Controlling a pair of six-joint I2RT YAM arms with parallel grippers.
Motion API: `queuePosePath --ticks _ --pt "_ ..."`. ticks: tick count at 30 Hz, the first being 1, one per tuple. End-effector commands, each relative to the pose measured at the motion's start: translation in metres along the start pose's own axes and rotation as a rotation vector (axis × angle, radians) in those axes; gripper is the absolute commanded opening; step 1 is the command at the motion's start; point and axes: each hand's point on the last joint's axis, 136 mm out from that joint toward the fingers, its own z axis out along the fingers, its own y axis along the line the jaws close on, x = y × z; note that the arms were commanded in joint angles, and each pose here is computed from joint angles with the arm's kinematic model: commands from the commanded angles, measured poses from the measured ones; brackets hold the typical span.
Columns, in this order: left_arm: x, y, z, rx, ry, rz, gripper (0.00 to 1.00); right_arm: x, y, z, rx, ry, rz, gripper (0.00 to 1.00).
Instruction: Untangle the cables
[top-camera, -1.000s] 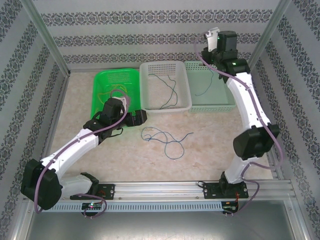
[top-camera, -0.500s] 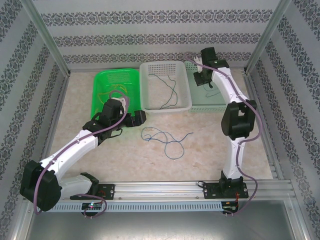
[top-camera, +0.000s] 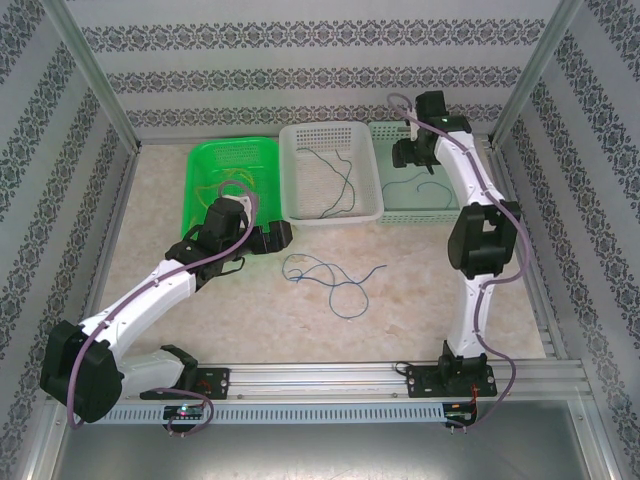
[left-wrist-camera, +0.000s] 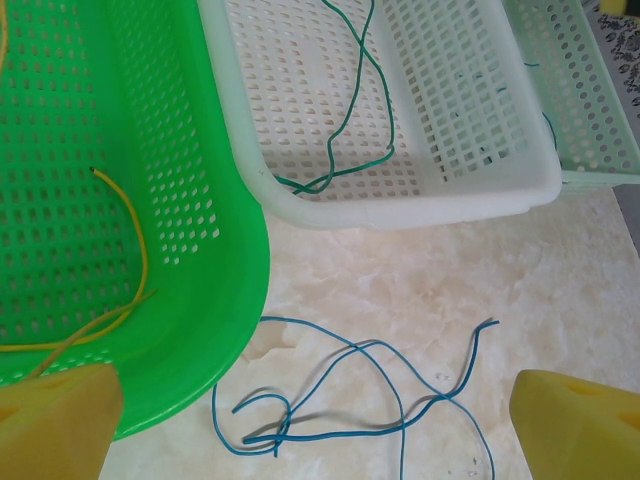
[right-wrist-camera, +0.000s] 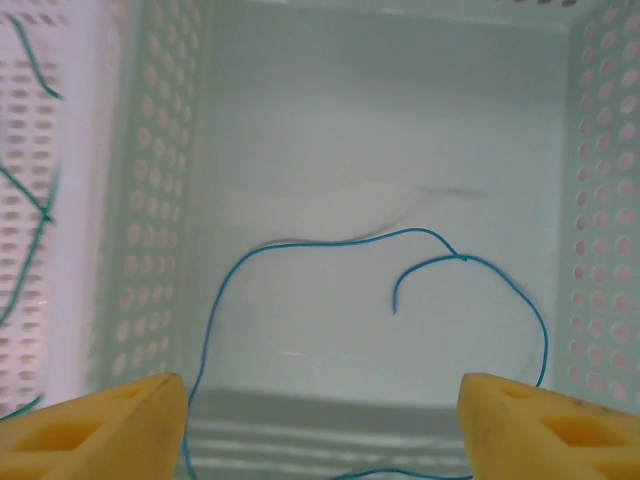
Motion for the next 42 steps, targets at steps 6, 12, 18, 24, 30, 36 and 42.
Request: queuePosePath --ticks 6,12,18,24,30,36,42 --pt "-0.001 0.004 0.004 0.005 -0.004 -0.036 1.0 0.013 0.059 -0.099 -0.214 -0.148 0.0 0.77" --pt "0.001 0.006 0.006 -0.003 0.004 -0.032 1.0 0.108 0.111 -0.092 -0.304 -0.026 -0.059 0.75" --pt "0.002 0.01 0.005 -0.021 -0.001 -0.032 1.0 0.211 0.125 -0.065 -0.362 0.171 0.149 0.63" --pt "0.003 0.01 0.01 -0.018 0.007 -0.038 1.0 0.287 0.139 -0.055 -0.256 0.317 0.149 0.63" --pt "0.0 0.005 0.011 -0.002 0.01 -0.035 1.0 0.319 0.145 -0.048 -0.183 0.372 0.12 0.6" --pt "0.0 0.006 0.011 -0.004 0.012 -0.029 1.0 0.333 0.151 -0.033 -0.141 0.396 0.089 0.51" --pt "-0.002 0.006 0.007 -0.01 -0.001 -0.021 1.0 0.357 0.155 -0.021 -0.068 0.486 0.056 0.5"
